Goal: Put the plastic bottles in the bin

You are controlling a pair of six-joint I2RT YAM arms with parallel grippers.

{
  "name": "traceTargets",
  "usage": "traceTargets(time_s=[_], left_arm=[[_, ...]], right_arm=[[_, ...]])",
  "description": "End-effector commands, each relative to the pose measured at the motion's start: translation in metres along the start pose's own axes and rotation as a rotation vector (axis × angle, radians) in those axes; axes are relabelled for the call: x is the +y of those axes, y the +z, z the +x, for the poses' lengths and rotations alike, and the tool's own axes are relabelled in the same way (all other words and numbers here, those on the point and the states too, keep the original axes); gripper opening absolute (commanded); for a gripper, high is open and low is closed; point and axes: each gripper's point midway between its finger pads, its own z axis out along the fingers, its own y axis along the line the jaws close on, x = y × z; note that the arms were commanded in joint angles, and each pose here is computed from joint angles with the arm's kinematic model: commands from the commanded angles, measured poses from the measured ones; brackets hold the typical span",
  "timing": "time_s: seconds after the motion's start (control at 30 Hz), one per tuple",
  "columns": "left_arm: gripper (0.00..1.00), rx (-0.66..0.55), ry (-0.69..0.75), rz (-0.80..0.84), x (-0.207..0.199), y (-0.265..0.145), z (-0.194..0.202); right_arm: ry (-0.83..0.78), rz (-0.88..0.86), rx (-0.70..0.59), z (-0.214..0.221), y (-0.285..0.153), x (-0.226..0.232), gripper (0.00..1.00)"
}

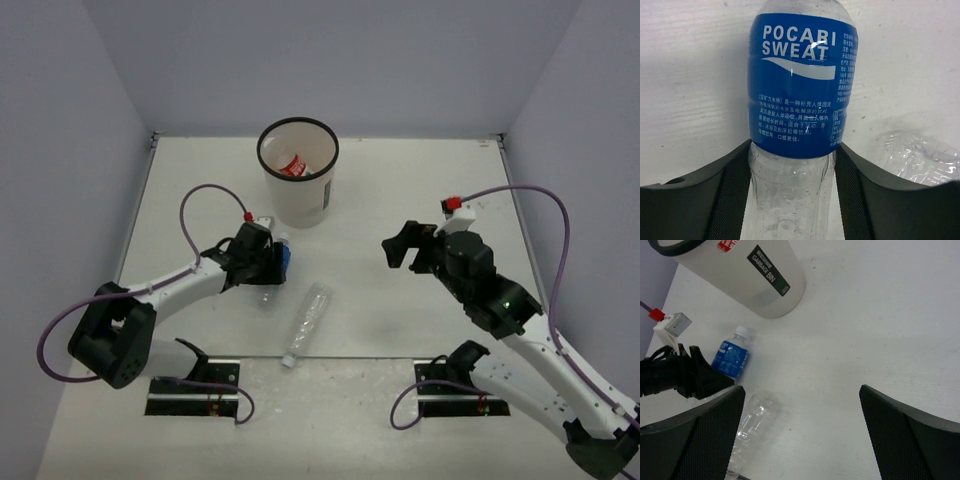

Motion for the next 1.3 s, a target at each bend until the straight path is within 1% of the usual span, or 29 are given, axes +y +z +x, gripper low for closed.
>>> traceTargets(time_s=[0.0, 0.07, 0.2, 0.3, 0.37, 0.4, 0.47, 0.57, 0.6, 0.63, 0.67, 0.7, 0.73, 0.77, 0.8, 0.83, 0.9, 1.0, 1.03, 1.07, 1.1, 1.13, 1.17, 1.2, 1.27], left_arm=[[0.32, -0.103, 0.000, -0.021, -0.004, -0.022, -0.032], [0.30, -0.125, -0.022, -0.036, -0.002, -0.034, -0.038], [0.29, -0.253, -0.089, -0.084, 0.006, -0.081, -0.062], [0.28, -0.407, -0.145, -0.118, 0.013, -0.131, -0.092], [0.28, -0.505, -0.146, -0.097, 0.007, -0.165, -0.119], [0.30, -0.568, -0.137, -0.075, 0.001, -0.183, -0.135], [0.34, -0.669, -0.107, -0.014, -0.015, -0.211, -0.165], [0.40, -0.798, 0.006, 0.114, -0.053, -0.241, -0.211], [0.40, -0.854, 0.031, 0.128, -0.058, -0.257, -0.224], [0.43, -0.905, 0.122, 0.170, -0.078, -0.265, -0.246], [0.43, -0.955, 0.196, 0.198, -0.095, -0.269, -0.266], [0.43, -0.995, 0.222, 0.205, -0.103, -0.272, -0.280], [0.43, -0.997, 0.242, 0.194, -0.109, -0.258, -0.292], [0.43, -1.050, 0.256, 0.199, -0.114, -0.272, -0.303], [0.43, -1.083, 0.294, 0.208, -0.125, -0.270, -0.320], [0.43, -1.102, 0.328, 0.217, -0.137, -0.262, -0.335], [0.44, -1.108, 0.361, 0.232, -0.152, -0.240, -0.352], [0.46, -1.137, 0.375, 0.212, -0.160, -0.221, -0.371], [0.48, -1.129, 0.375, 0.181, -0.157, -0.205, -0.376], [0.55, -1.113, 0.374, 0.148, -0.154, -0.186, -0.379], [0.58, -1.090, 0.374, 0.121, -0.151, -0.170, -0.381], [0.58, -1.061, 0.376, 0.099, -0.148, -0.156, -0.381], [0.58, -1.036, 0.374, 0.078, -0.146, -0.148, -0.381], [0.60, -1.007, 0.366, 0.061, -0.142, -0.139, -0.378], [0.71, -0.993, 0.354, 0.065, -0.140, -0.134, -0.373]], right_arm=[[0.076, 0.058, 0.013, 0.016, -0.009, -0.018, 0.99], [0.086, 0.068, 0.022, 0.022, -0.012, -0.022, 0.99], [0.098, 0.079, 0.045, 0.034, -0.012, -0.028, 0.99], [0.106, 0.086, 0.052, 0.036, -0.014, -0.029, 0.99], [0.112, 0.073, 0.067, 0.038, -0.015, -0.027, 0.99], [0.113, 0.063, 0.070, 0.040, -0.015, -0.025, 0.99], [0.101, 0.042, 0.073, 0.043, -0.015, -0.024, 0.99], [0.086, 0.018, 0.087, 0.049, -0.016, -0.023, 0.99], [0.087, 0.008, 0.091, 0.049, -0.017, -0.022, 0.99], [0.081, 0.002, 0.099, 0.052, -0.019, -0.022, 0.99], [0.075, -0.015, 0.117, 0.056, -0.022, -0.021, 0.99], [0.070, -0.019, 0.120, 0.058, -0.022, -0.021, 0.99], [0.059, -0.023, 0.129, 0.063, -0.022, -0.023, 0.99], [0.059, -0.027, 0.125, 0.062, -0.023, -0.022, 0.99], [0.055, -0.027, 0.131, 0.065, -0.024, -0.024, 0.99], [0.050, -0.023, 0.138, 0.068, -0.025, -0.026, 0.99], [0.048, -0.012, 0.142, 0.071, -0.026, -0.030, 0.99], [0.049, -0.006, 0.135, 0.072, -0.027, -0.033, 0.99], [0.047, -0.004, 0.133, 0.073, -0.026, -0.033, 0.99], [0.045, -0.010, 0.134, 0.073, -0.027, -0.033, 0.99], [0.043, -0.021, 0.139, 0.073, -0.027, -0.031, 0.99], [0.040, -0.036, 0.148, 0.075, -0.027, -0.028, 0.99], [0.039, -0.050, 0.159, 0.077, -0.028, -0.026, 0.99], [0.034, -0.071, 0.175, 0.082, -0.026, -0.023, 0.99], [0.036, -0.110, 0.186, 0.086, -0.023, -0.016, 0.99]])
